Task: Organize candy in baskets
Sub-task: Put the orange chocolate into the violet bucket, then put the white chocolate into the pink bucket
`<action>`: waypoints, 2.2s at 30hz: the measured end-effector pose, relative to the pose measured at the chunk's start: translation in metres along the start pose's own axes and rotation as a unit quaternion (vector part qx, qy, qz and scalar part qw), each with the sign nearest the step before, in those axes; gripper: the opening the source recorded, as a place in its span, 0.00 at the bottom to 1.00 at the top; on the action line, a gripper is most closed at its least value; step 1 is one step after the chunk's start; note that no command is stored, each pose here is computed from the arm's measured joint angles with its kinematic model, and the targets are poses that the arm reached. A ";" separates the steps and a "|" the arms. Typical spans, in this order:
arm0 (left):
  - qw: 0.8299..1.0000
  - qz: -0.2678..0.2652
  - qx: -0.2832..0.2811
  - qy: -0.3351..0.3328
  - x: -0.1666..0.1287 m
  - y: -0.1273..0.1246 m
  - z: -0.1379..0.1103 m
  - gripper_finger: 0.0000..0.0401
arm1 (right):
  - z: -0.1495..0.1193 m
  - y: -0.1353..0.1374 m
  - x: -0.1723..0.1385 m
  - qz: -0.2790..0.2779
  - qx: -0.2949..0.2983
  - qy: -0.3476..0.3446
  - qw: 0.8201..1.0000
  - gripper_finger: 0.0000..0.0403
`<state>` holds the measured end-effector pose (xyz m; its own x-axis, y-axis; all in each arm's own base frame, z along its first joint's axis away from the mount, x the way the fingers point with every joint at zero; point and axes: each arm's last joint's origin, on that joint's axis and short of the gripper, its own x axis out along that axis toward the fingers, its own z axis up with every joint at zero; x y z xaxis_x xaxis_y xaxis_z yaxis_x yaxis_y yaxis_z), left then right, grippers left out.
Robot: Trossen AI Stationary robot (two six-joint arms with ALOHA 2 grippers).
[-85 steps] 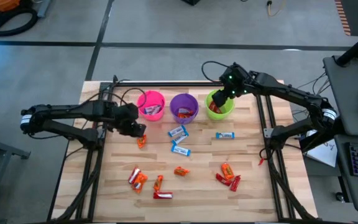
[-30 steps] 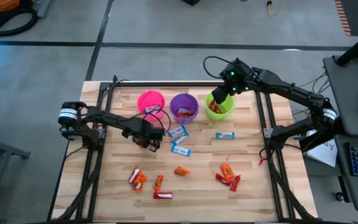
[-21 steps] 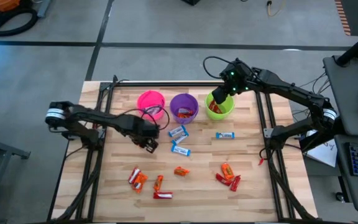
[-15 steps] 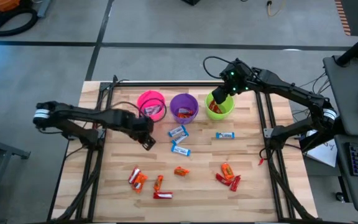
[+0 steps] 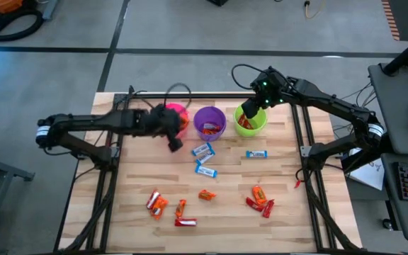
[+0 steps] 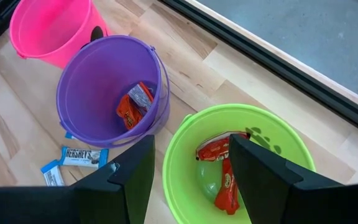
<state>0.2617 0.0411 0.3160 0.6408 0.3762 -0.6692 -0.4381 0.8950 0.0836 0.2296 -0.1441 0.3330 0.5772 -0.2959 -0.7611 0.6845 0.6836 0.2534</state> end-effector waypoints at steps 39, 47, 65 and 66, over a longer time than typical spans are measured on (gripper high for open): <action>0.999 0.007 -0.034 -0.033 0.113 0.019 0.043 0.11 | 0.004 -0.001 0.000 -0.013 -0.061 -0.023 0.998 0.49; 0.999 0.007 -0.037 -0.026 0.113 0.019 0.041 0.23 | 0.004 -0.001 0.000 -0.012 -0.036 -0.023 0.999 0.49; 0.990 -0.141 -0.018 -0.002 0.015 0.027 0.038 0.27 | -0.037 0.024 -0.005 0.103 0.090 0.205 0.969 0.49; 0.989 -0.145 -0.020 0.018 0.009 0.027 0.034 0.27 | -0.043 0.028 -0.006 0.099 0.090 0.224 0.965 0.49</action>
<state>0.2765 0.0767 0.3373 0.7211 0.0954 -0.6862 -0.2634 0.9539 -0.1441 0.2263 -0.0949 0.3193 0.4806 0.1745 -0.8594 0.6702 0.5589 0.4883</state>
